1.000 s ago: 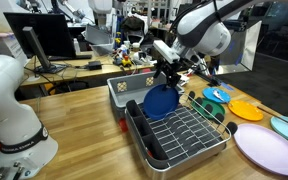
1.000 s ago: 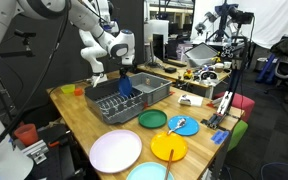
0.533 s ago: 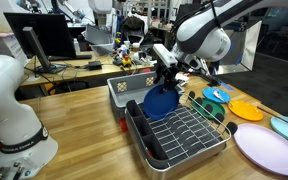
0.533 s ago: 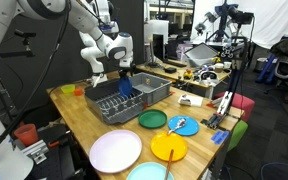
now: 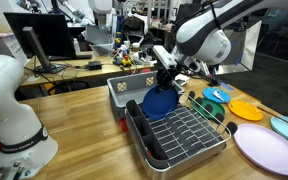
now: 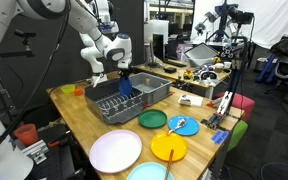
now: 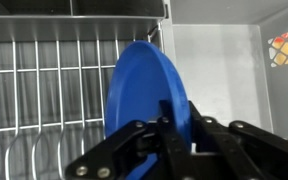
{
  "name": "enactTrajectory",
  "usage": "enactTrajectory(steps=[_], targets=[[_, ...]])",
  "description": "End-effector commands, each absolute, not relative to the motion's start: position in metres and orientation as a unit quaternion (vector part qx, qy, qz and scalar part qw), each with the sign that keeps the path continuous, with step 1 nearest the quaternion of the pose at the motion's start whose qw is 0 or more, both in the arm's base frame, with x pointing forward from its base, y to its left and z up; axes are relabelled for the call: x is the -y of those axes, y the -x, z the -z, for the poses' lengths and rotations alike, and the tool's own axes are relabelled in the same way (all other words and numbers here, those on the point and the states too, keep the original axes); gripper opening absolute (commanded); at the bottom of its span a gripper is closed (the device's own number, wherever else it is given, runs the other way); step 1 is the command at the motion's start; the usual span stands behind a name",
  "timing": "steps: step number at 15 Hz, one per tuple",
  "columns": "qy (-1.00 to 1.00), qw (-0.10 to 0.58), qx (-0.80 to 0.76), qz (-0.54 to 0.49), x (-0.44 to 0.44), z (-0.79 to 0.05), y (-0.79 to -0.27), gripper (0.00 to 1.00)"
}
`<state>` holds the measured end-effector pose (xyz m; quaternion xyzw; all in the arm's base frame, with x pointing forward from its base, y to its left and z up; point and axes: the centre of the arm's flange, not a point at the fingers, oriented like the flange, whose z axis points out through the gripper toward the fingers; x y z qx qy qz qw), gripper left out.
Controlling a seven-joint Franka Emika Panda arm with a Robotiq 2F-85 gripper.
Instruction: Remove the blue plate from the rack and put it on the purple one
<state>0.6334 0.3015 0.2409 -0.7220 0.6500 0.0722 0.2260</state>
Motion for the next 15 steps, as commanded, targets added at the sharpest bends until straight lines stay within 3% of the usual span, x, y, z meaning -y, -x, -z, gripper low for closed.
enactTrajectory(steps=[1, 15], targets=[[0.716, 0.24, -0.651, -0.076, -0.298, -0.246, -0.624, 0.05], [0.685, 0.3, -0.663, -0.01, -0.274, -0.319, -0.61, 0.05]])
